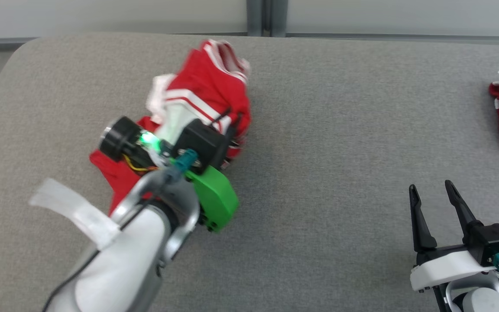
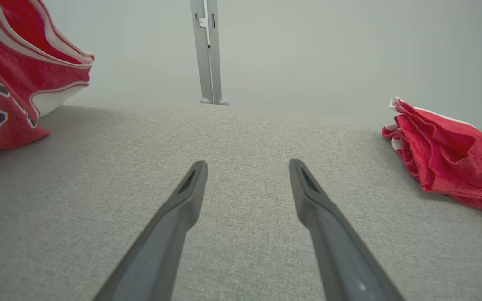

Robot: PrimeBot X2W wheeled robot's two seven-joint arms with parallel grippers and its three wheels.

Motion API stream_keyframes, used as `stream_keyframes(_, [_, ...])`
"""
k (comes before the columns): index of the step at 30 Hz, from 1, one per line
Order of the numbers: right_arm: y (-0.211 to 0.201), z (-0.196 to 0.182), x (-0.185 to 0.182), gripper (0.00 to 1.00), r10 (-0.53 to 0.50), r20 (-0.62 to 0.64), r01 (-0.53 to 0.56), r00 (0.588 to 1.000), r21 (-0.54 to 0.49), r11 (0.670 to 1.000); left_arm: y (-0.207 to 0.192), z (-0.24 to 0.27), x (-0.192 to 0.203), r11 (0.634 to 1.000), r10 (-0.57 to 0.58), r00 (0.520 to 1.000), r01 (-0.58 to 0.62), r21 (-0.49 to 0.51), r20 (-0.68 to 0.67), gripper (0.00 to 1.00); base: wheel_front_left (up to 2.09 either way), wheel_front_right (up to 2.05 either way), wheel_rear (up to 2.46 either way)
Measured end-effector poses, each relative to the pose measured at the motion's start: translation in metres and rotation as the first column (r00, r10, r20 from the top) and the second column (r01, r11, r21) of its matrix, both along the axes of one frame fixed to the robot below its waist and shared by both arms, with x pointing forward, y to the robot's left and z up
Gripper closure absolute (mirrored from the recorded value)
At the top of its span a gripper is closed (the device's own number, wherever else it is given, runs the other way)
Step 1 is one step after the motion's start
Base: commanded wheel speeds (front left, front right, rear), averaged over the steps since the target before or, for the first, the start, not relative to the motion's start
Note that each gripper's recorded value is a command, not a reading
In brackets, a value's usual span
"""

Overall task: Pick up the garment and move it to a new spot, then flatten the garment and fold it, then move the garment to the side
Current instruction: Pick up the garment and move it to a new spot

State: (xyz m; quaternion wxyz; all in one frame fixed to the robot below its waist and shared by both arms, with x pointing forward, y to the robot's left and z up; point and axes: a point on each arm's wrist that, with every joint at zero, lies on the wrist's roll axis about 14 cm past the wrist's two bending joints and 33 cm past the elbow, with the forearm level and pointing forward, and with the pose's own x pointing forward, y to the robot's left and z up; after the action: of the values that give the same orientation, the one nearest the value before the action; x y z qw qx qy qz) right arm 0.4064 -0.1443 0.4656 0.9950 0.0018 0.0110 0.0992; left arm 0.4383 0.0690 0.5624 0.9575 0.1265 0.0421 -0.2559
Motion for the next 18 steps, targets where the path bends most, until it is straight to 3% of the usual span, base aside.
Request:
stream_keyframes(4, [-0.022, 0.01, -0.011, 0.0, -0.073, 0.021, 0.073, 0.997, 0.009, 0.997, -0.085, -0.013, -0.037, 0.974, -0.228, 0.972, 0.227, -0.013, -0.065, 1.0, 0.0, 0.0, 0.0])
stream_keyframes(7, [-0.04, 0.018, -0.018, 0.0, -0.129, 0.041, 0.129, 0.991, 0.011, 0.992, -0.131, -0.026, -0.053, 0.943, -0.332, 0.939, 0.332, -0.019, -0.09, 1.0, 0.0, 0.0, 0.0])
stream_keyframes(12, [-0.072, 0.023, -0.031, 0.0, -0.233, 0.048, 0.232, 0.971, 0.019, 0.972, -0.174, -0.058, -0.06, 0.906, -0.418, 0.901, 0.423, 0.023, -0.121, 1.0, 0.0, 0.0, 0.0])
stream_keyframes(16, [-0.103, 0.019, -0.048, 0.0, -0.33, 0.031, 0.33, 0.943, 0.01, 0.944, -0.211, -0.068, -0.076, 0.838, -0.541, 0.837, 0.545, 0.038, -0.085, 1.0, 0.0, 0.0, 0.0])
stream_keyframes(17, [-0.109, 0.017, -0.053, 0.0, -0.35, 0.022, 0.35, 0.936, 0.009, 0.937, -0.22, -0.064, -0.081, 0.815, -0.578, 0.814, 0.579, 0.007, -0.056, 0.67, 0.0, 0.0, 0.0])
stream_keyframes(18, [-0.115, 0.015, -0.057, 0.0, -0.368, 0.013, 0.368, 0.93, 0.011, 0.93, -0.229, -0.062, -0.089, 0.796, -0.605, 0.794, 0.603, -0.047, -0.054, 0.17, 0.0, 0.0, 0.0])
